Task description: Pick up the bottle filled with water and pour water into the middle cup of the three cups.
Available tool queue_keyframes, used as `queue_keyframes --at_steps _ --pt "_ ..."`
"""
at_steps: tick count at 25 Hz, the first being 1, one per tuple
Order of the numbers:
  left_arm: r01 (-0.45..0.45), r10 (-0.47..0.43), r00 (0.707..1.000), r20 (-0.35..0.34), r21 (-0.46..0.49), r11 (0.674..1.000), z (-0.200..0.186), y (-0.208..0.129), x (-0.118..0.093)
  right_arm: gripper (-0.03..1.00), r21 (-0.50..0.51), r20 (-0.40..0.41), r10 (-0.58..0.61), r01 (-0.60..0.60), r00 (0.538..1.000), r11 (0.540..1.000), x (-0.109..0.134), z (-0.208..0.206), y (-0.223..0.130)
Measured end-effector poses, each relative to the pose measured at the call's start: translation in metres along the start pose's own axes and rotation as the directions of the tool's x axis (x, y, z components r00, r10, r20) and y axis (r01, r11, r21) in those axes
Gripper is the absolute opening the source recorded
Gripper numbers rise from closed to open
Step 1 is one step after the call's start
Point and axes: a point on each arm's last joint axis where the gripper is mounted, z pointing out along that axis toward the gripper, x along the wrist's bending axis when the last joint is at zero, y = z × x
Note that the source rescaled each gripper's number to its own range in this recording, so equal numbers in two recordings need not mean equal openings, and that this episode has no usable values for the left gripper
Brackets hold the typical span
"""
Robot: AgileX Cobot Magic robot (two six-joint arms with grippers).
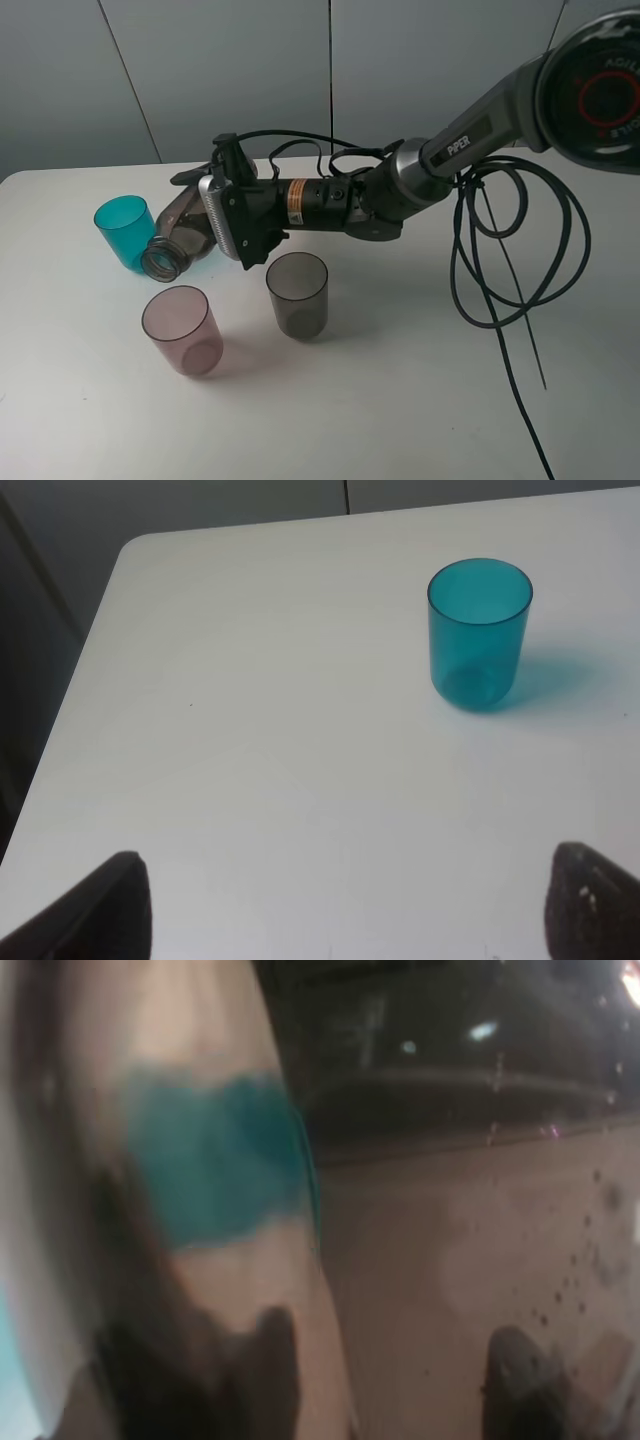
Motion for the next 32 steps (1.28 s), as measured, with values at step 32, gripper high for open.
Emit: queue_keyframes --at_steps 32 --pt "0.000 0.000 1.000 0.000 0.000 1.000 0.0000 0.0000 0.0000 0.00 0.039 0.032 -0.163 0.162 0.986 0.986 -0.0029 0.0063 0.0060"
